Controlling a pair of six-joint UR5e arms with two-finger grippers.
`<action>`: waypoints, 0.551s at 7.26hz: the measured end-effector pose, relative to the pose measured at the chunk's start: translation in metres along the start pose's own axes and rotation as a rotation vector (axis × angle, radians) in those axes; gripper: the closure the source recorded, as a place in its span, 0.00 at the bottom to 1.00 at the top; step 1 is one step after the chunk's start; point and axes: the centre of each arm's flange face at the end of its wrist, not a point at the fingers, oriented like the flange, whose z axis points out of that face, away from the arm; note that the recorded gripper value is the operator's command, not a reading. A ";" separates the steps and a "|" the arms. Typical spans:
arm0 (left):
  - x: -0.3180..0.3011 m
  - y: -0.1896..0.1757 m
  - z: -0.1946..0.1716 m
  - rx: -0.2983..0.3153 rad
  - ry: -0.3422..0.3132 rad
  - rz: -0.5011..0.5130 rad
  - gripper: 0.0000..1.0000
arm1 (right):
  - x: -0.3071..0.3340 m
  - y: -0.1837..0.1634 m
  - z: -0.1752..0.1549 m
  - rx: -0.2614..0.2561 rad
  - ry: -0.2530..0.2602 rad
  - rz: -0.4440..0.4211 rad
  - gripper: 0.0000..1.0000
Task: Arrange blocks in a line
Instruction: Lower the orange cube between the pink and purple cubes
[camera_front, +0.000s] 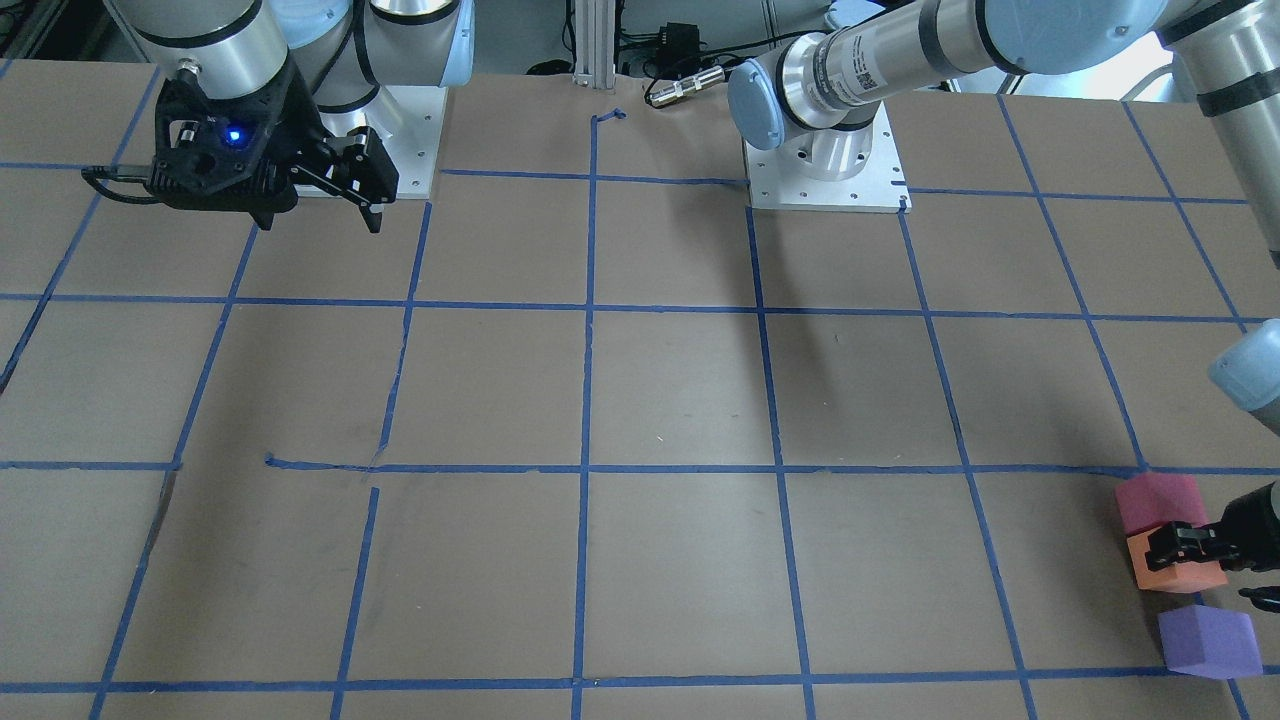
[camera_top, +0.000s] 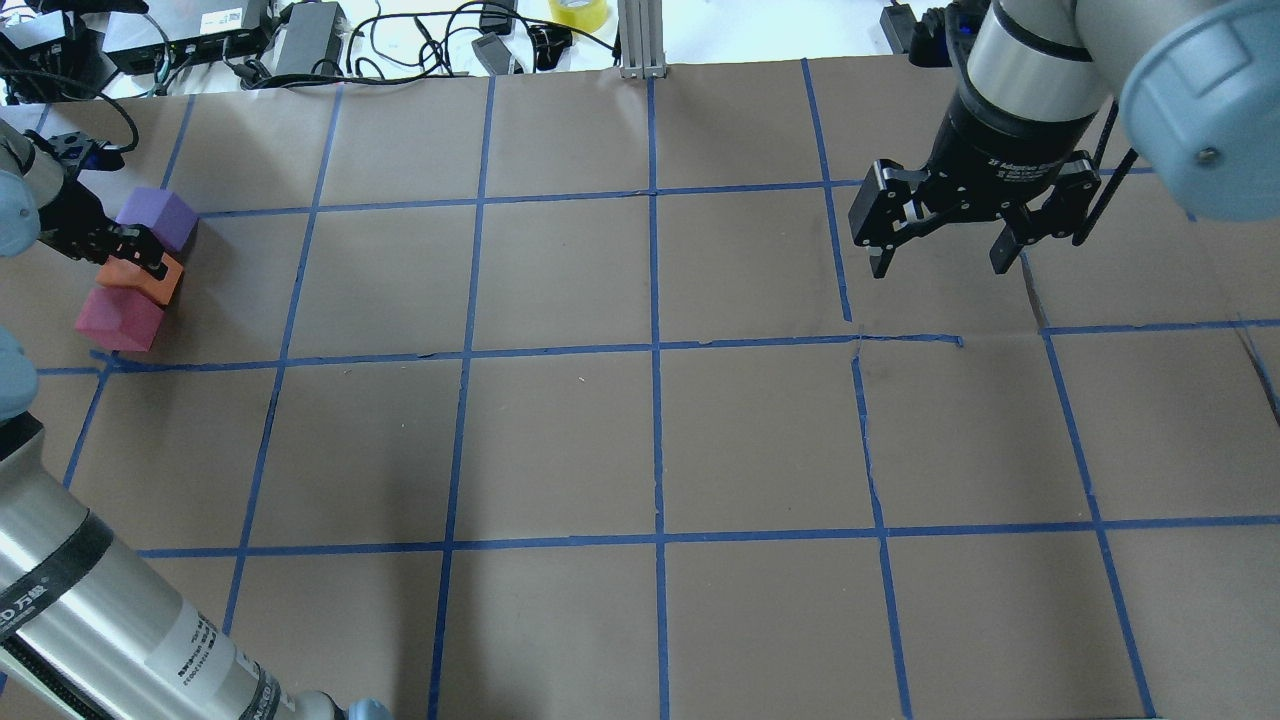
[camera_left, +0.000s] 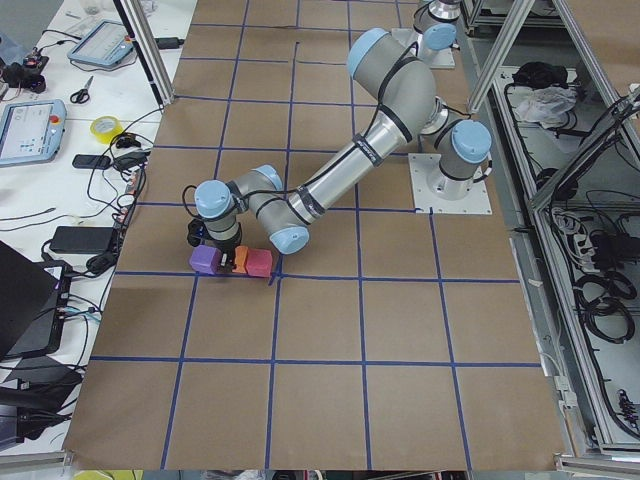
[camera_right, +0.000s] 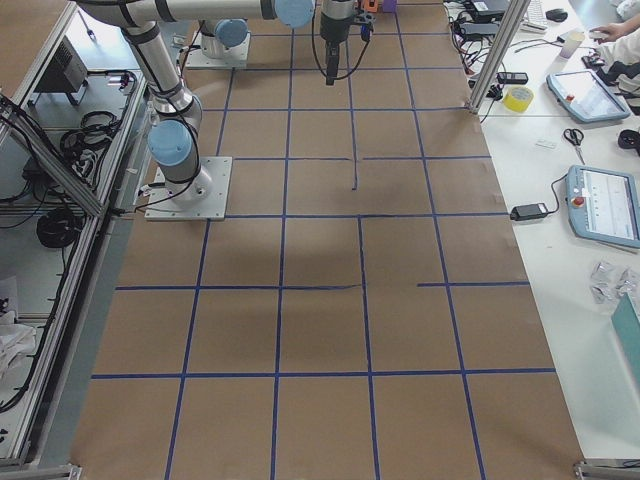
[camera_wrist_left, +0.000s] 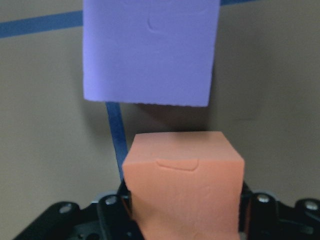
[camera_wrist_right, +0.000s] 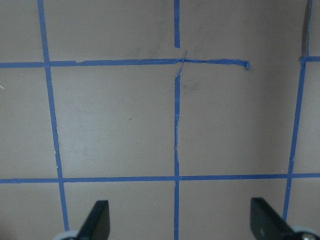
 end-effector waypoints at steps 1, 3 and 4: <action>0.000 0.000 0.001 0.001 -0.007 -0.001 0.86 | 0.000 0.000 0.000 0.000 0.000 0.000 0.00; -0.003 0.001 0.001 -0.006 -0.035 -0.008 0.86 | 0.000 0.000 0.000 0.000 0.000 0.000 0.00; -0.004 0.001 0.000 -0.007 -0.043 -0.010 0.86 | 0.000 0.000 0.000 0.000 0.000 0.000 0.00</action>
